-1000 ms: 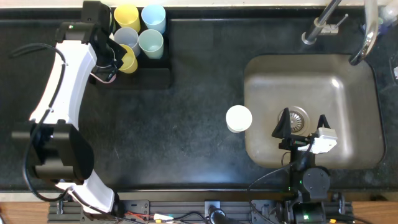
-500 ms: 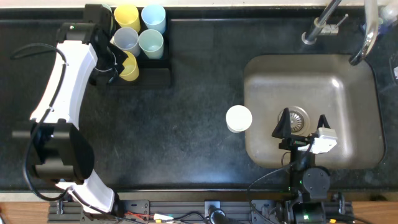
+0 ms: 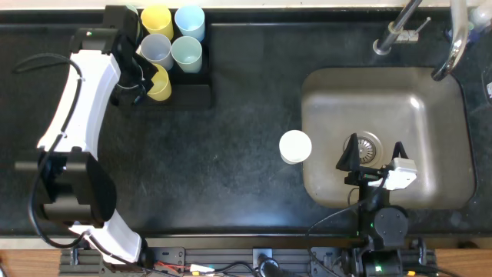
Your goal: Store Cups
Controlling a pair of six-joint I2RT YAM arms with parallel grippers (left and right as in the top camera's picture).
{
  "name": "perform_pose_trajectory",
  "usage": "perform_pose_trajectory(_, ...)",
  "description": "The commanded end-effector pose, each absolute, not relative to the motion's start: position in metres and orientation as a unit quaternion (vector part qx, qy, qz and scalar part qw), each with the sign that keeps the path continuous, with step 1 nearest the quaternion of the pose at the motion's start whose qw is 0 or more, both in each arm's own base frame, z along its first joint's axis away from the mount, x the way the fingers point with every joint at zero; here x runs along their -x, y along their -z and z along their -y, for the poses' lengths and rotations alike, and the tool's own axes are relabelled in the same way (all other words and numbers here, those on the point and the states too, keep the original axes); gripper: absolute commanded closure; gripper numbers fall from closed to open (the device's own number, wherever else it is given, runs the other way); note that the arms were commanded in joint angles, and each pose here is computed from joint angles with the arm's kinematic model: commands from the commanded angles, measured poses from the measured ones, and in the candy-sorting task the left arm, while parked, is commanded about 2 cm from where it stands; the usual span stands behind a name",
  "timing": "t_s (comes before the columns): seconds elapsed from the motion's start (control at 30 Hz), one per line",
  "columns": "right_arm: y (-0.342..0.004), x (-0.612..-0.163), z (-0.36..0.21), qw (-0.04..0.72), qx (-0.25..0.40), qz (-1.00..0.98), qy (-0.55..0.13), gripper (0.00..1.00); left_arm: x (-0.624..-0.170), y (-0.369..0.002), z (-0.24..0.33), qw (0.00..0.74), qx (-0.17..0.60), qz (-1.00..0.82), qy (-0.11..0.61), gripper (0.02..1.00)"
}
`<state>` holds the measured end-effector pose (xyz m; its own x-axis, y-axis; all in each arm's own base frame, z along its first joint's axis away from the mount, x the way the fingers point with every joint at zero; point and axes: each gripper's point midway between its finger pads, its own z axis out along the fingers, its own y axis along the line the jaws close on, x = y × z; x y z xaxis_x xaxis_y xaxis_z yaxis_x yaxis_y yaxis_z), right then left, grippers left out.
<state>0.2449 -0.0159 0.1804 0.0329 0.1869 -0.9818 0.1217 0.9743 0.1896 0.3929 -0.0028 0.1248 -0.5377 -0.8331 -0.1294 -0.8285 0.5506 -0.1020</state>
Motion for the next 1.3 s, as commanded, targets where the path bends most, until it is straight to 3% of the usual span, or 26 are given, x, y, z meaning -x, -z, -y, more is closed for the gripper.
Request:
perform_pose_trajectory(0.03,-0.177,-0.245,0.018,0.711,-0.117,-0.693,-0.021,0.003,-0.391,-0.113,0.001,0.071,0.476,-0.877,-0.004,0.982)
perform_pose_trajectory(0.8,-0.177,-0.245,0.018,0.711,-0.117,-0.694,-0.020,0.005,-0.393,-0.087,0.003,0.043,0.475,-0.879,-0.014,0.980)
perform_pose_trajectory(0.83,-0.177,-0.245,0.018,0.711,-0.117,-0.693,-0.021,0.003,-0.393,-0.087,0.003,0.043,0.475,-0.879,-0.014,0.899)
perform_pose_trajectory(0.87,-0.177,-0.245,0.018,0.711,-0.117,-0.694,-0.020,0.003,-0.393,-0.087,0.003,0.043,0.475,-0.879,-0.014,0.722)
perform_pose_trajectory(0.9,-0.177,-0.245,0.018,0.711,-0.117,-0.693,-0.021,0.003,-0.393,-0.087,0.003,0.043,0.475,-0.879,-0.014,0.419)
perform_pose_trajectory(0.93,-0.177,-0.245,0.018,0.711,-0.117,-0.693,-0.021,0.005,-0.393,-0.087,0.003,0.043,0.475,-0.879,-0.014,0.020)
perform_pose_trajectory(1.1,-0.177,-0.245,0.018,0.711,-0.117,-0.694,-0.020,0.007,-0.393,-0.098,0.008,0.052,0.473,-0.879,0.002,0.020)
perform_pose_trajectory(1.3,-0.177,-0.245,0.018,0.711,-0.117,-0.694,-0.020,0.003,-0.391,-0.156,0.040,0.116,0.422,-0.898,0.049,0.018)
